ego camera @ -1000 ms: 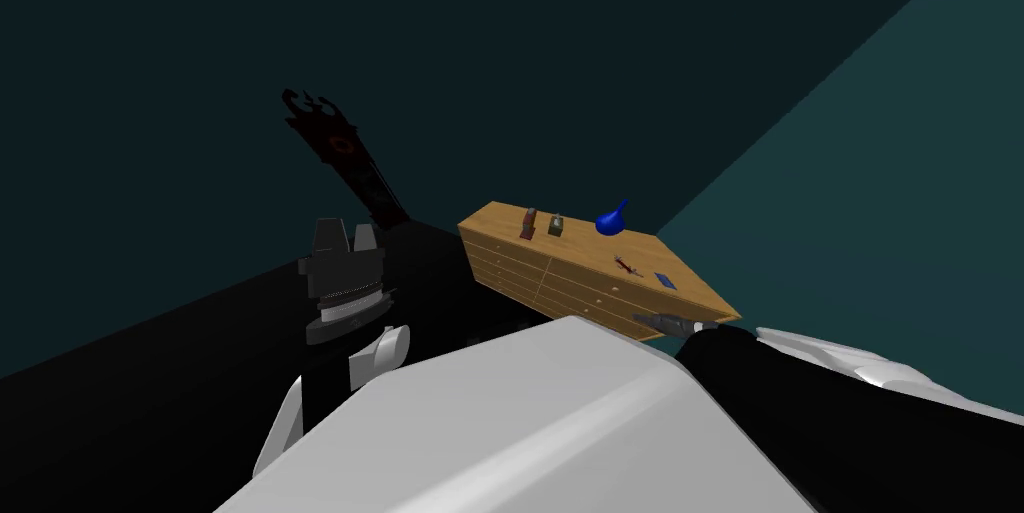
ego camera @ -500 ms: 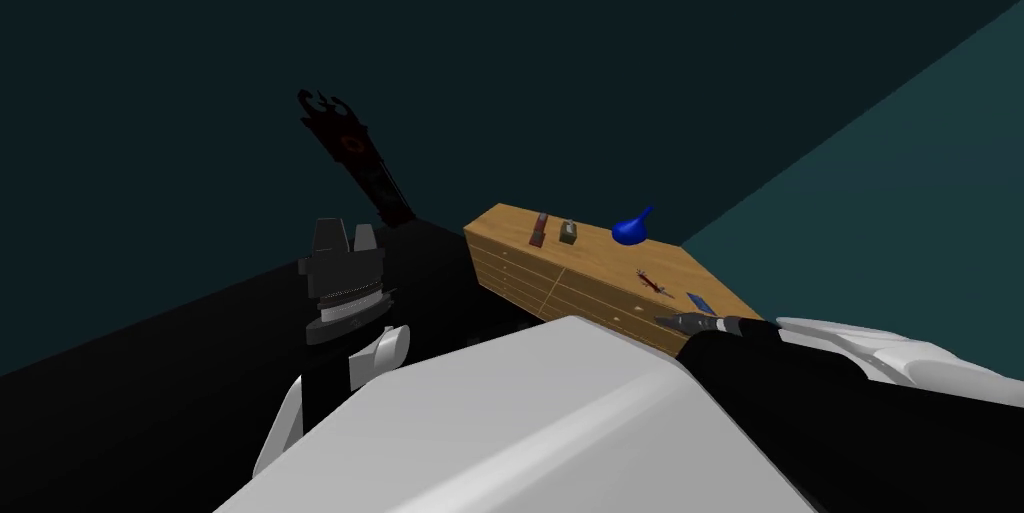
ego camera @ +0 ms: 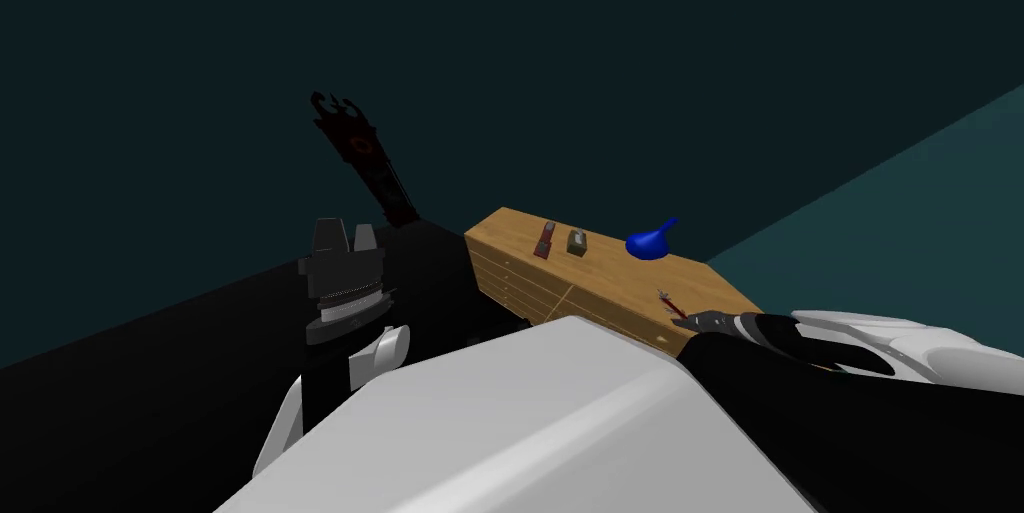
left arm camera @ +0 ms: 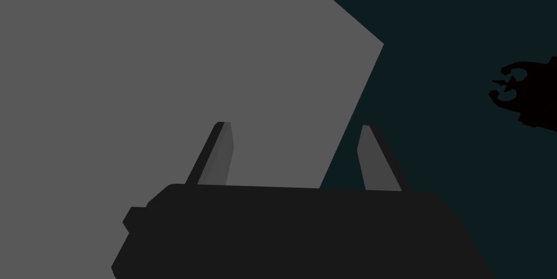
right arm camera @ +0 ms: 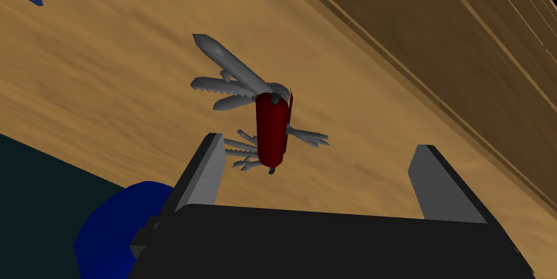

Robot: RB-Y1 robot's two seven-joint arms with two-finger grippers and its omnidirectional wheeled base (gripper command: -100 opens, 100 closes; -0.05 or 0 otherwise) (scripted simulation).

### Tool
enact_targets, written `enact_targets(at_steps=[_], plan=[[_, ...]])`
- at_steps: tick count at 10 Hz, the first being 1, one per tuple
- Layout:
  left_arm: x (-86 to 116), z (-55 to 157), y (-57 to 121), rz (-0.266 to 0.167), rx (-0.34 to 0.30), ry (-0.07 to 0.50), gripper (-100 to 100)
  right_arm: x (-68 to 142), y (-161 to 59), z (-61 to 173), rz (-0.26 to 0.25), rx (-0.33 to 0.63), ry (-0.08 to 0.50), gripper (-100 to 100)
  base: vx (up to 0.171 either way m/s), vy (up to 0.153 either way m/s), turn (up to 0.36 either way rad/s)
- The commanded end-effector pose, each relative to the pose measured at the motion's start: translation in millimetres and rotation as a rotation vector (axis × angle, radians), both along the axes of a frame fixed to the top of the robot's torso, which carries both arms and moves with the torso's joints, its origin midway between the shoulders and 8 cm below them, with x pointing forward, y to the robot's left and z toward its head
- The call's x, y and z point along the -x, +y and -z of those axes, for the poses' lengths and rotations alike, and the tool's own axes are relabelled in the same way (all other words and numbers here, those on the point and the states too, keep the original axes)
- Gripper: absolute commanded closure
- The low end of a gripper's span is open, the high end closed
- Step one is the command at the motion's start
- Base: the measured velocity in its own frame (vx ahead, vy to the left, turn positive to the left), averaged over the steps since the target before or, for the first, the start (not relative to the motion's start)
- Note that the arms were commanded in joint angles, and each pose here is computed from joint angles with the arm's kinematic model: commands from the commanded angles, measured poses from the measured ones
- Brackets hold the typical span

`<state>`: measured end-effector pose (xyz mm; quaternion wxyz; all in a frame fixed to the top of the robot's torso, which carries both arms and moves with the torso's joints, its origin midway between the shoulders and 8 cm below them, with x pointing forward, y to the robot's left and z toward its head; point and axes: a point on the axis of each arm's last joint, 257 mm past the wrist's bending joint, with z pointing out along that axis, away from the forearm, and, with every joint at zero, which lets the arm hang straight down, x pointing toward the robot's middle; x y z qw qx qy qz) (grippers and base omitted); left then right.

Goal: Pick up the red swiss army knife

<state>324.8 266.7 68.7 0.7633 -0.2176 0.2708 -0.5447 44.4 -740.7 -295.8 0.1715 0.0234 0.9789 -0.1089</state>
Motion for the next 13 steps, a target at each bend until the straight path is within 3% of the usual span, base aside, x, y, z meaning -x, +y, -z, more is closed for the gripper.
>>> enact_targets(at_steps=[1,2,3,5,6,7,11,12,13], plan=[[0,0,0.0,0.000,0.000,0.000,0,0,0,0,0.000,0.000,0.000,-100,0.068,-0.050,0.023],[0,0,0.0,0.000,0.000,0.000,0,0,-1,0,-0.001,0.002,0.001,0,0.015,-0.010,0.003],[0,0,0.0,0.000,0.000,0.000,0,9,1,8,0.011,0.003,-0.001,-100,0.022,-0.022,0.066],[0,0,-0.1,0.000,0.000,0.000,0,22,5,21,0.026,0.003,-0.002,-100,0.031,-0.039,0.104],[0,0,-0.1,0.000,0.000,0.000,0,18,4,17,0.022,0.002,-0.002,-100,0.007,-0.012,0.015],[0,0,-0.1,0.000,0.000,0.000,0,19,4,17,0.022,0.003,-0.002,100,0.000,0.000,0.000],[0,0,-0.1,0.000,0.000,0.000,0,16,2,16,0.026,0.007,-0.008,100,0.000,0.000,0.000],[0,0,-0.1,0.000,0.000,0.000,0,15,2,15,0.026,0.007,-0.010,0,0.000,0.000,0.000],[0,0,-0.1,0.000,0.000,0.000,0,9,1,8,0.011,0.003,-0.001,100,-0.020,0.020,-0.090]])
